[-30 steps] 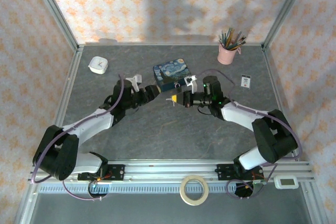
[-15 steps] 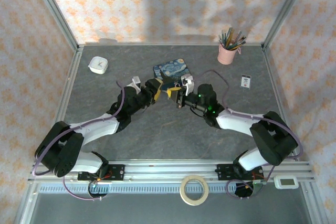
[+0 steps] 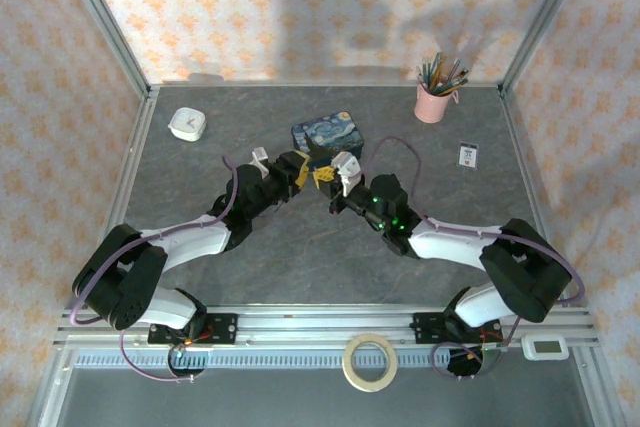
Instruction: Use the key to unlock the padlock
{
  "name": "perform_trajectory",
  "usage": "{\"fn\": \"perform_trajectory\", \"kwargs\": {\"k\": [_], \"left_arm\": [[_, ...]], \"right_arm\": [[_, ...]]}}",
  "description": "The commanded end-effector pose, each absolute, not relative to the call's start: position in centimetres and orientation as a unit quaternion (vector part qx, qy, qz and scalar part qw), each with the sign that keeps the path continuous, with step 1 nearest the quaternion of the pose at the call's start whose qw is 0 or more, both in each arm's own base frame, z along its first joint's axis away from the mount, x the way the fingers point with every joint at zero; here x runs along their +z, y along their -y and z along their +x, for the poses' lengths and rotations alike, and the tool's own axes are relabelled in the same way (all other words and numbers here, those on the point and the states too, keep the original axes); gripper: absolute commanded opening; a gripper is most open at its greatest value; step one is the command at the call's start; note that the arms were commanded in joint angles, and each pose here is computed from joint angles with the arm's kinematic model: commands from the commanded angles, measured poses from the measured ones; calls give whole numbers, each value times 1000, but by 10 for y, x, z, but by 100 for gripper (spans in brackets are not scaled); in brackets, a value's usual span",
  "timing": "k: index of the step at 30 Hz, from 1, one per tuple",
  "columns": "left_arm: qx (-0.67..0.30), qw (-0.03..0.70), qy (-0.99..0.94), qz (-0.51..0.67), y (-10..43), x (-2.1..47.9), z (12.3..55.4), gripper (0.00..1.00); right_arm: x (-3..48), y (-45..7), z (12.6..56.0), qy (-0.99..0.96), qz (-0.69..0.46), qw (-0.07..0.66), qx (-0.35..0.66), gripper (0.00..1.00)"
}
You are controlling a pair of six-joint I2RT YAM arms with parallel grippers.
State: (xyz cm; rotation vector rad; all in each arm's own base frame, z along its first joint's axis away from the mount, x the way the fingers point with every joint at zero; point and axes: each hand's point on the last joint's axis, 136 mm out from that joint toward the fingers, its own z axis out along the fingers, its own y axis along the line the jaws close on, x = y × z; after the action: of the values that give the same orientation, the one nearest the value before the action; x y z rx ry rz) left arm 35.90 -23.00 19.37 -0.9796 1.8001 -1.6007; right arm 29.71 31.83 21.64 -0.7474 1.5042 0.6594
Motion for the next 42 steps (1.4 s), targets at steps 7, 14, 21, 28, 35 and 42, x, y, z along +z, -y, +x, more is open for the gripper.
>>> {"fn": "perform_trajectory", "kwargs": {"k": [7, 14, 21, 28, 35, 42], "left_arm": [[-611, 278, -648, -359, 233, 215, 362, 27], [-605, 277, -653, -362, 231, 210, 361, 11], [-601, 279, -656, -360, 231, 209, 361, 0], [-586, 306, -668, -341, 228, 210, 363, 0], [-511, 417, -709, -250, 211, 236, 374, 0], [-454, 540, -703, -91, 212, 288, 371, 0]], "right_arm": [[222, -324, 297, -623, -362, 661, 208, 0], [218, -327, 296, -622, -373, 660, 195, 0], [220, -328, 292, -616, -380, 661, 197, 0], [230, -327, 292, -626, -353, 658, 223, 9], [246, -312, 298, -672, -276, 614, 308, 50], [270, -287, 305, -679, -196, 554, 440, 53]]}}
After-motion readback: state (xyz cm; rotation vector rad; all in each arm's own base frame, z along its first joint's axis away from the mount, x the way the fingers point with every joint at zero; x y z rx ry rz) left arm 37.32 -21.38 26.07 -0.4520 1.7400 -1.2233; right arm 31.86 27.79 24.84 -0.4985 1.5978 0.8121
